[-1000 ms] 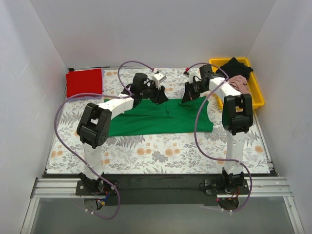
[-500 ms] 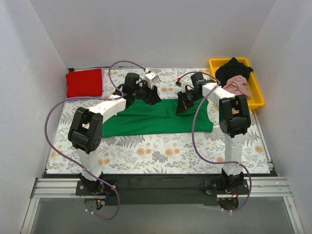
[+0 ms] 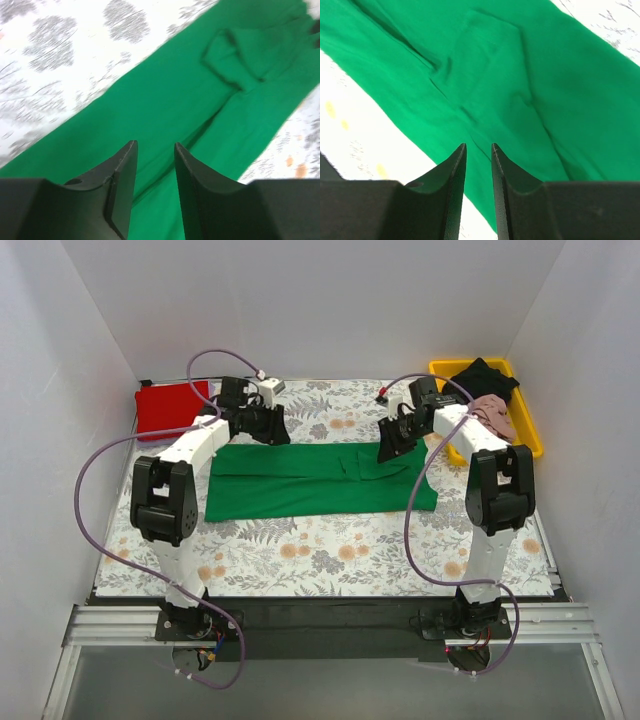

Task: Fold and stack the t-shirts
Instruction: Fold the tshirt

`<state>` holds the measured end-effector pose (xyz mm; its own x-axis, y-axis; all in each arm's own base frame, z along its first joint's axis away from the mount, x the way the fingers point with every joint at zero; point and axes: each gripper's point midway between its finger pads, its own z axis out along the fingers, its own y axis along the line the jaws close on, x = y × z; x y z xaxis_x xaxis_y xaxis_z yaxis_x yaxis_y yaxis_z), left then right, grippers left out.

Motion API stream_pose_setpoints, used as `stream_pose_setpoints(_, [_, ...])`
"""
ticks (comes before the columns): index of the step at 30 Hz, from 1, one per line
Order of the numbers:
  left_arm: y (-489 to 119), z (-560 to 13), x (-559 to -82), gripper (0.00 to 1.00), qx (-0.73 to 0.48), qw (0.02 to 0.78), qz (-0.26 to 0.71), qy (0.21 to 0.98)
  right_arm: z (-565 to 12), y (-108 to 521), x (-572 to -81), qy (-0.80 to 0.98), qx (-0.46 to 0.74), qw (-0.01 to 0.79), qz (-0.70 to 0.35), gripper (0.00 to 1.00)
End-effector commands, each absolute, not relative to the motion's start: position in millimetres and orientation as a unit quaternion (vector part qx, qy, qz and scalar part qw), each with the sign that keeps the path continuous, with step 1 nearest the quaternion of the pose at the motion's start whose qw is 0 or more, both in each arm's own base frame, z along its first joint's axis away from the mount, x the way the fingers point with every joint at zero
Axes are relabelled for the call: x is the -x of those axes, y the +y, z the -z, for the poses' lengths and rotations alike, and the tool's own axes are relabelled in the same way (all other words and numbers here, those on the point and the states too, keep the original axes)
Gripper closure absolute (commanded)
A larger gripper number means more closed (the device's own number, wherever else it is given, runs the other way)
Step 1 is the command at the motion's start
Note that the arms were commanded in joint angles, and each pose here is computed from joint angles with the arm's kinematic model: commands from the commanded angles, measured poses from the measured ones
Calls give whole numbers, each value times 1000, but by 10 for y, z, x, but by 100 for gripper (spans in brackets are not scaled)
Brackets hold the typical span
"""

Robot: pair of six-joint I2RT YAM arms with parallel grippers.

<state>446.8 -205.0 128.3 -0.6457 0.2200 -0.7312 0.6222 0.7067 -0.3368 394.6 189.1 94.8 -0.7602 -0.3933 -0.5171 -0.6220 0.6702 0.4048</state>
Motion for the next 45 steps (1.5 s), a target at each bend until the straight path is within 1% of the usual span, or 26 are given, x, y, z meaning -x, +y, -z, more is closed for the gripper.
stream_pose_setpoints(1, [-1630,-1005,-4429,67,-246,284,243,894,-737,1617,-3818,915,299,170,-209,68])
stream_pose_setpoints(3, [-1513,-904,-4463,70,-252,270,221,903,-687,1545,-3787,919,306,164,-186,68])
stream_pose_setpoints(10, [-1161,-446,-4469,71,-280,215,134,926,-538,1418,-3740,922,347,141,-98,68])
stream_pose_setpoints(16, [-972,-144,-4163,74,-289,171,106,936,-169,1233,-3945,923,369,105,-28,70])
stream_pose_setpoints(17, [-941,-172,-4120,74,-288,172,101,937,-194,1213,-4081,922,370,116,-11,71])
stream_pose_setpoints(18, [-898,-65,-3946,74,-284,151,103,941,-167,1219,-4148,920,373,118,-8,71])
stream_pose_setpoints(19, [-897,-121,-3884,74,-285,154,103,940,-38,1233,-4218,919,379,110,-7,71])
stream_pose_setpoints(21, [-893,-92,-3687,75,-284,143,112,941,-146,1351,-4615,909,387,151,2,72])
stream_pose_setpoints(22, [-868,-72,-3480,75,-283,131,116,943,68,1364,-4731,907,396,141,8,72])
stream_pose_setpoints(23, [-881,-90,-3376,75,-275,125,125,945,-238,1459,-5182,896,393,205,28,72])
stream_pose_setpoints(24, [-902,-109,-3269,75,-271,119,136,945,-278,1513,-5388,889,397,227,38,72])
stream_pose_setpoints(25, [-920,-154,-3090,75,-269,114,149,945,-60,1576,-5542,883,406,229,47,72])
stream_pose_setpoints(26, [-968,-207,-3001,75,-268,111,165,943,-234,1598,-5807,869,408,268,77,72])
stream_pose_setpoints(27, [-1093,-286,-2844,75,-263,101,202,938,-571,1728,-6167,845,399,345,94,71])
stream_pose_setpoints(29, [-1236,-484,-2652,74,-270,109,235,927,-957,1859,-6367,817,386,415,101,67])
stream_pose_setpoints(30, [-1353,-555,-2598,74,-285,116,244,920,-1341,1943,-6549,786,367,486,102,63])
stream_pose_setpoints(31, [-1424,-676,-2582,74,-292,134,248,914,-1555,1916,-6428,777,364,504,100,60])
stream_pose_setpoints(33, [-1525,-830,-2643,74,-306,165,248,904,-1984,1973,-6388,743,356,559,89,55])
stream_pose_setpoints(34, [-1559,-939,-2710,74,-310,187,247,899,-2279,1970,-6293,733,352,577,82,55])
stream_pose_setpoints(35, [-1589,-1044,-2837,73,-315,213,244,892,-2405,1962,-6242,731,346,583,78,55])
stream_pose_setpoints(37, [-1617,-1108,-2973,73,-328,234,237,884,-2600,1937,-6053,733,345,583,64,55])
stream_pose_setpoints(39, [-1654,-1191,-3177,73,-341,260,219,876,-2625,1929,-5894,742,346,572,47,55])
stream_pose_setpoints(40, [-1634,-1099,-3260,73,-347,255,204,879,-2735,1916,-5793,742,345,573,40,55])
stream_pose_setpoints(42, [-1658,-1133,-3473,73,-354,272,188,875,-2599,1913,-5617,765,348,542,18,55])
stream_pose_setpoints(44, [-1618,-970,-3653,74,-359,262,160,881,-2595,1959,-5457,778,346,525,-15,54])
stream_pose_setpoints(45, [-1601,-915,-3716,76,-361,259,143,884,-2481,1947,-5333,795,347,496,-27,54])
